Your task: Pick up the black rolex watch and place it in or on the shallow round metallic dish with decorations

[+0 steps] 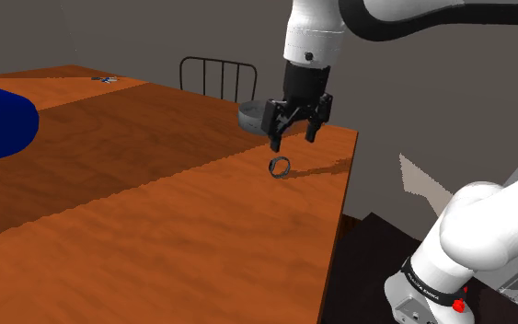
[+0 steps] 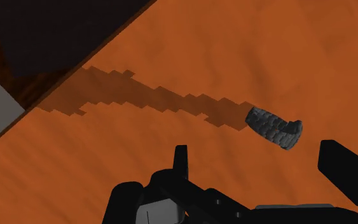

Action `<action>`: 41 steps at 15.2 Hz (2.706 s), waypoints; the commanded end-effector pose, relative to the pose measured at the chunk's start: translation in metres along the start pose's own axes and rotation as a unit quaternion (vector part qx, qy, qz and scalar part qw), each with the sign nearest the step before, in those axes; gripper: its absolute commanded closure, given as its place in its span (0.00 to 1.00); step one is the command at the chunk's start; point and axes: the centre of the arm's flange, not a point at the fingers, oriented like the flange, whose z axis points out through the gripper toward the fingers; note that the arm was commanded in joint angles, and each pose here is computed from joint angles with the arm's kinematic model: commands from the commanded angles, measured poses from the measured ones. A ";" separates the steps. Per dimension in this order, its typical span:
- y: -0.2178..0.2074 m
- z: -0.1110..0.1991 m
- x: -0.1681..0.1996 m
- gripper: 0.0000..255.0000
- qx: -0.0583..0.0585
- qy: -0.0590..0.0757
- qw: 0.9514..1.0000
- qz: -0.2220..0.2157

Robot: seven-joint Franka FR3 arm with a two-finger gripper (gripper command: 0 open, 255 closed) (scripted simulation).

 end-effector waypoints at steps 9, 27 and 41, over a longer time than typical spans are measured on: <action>-0.026 0.040 -0.004 0.00 0.006 -0.007 1.000 0.007; -0.026 0.040 -0.004 1.00 0.006 -0.007 1.000 0.007; -0.025 -0.034 -0.001 1.00 0.006 -0.007 1.000 0.007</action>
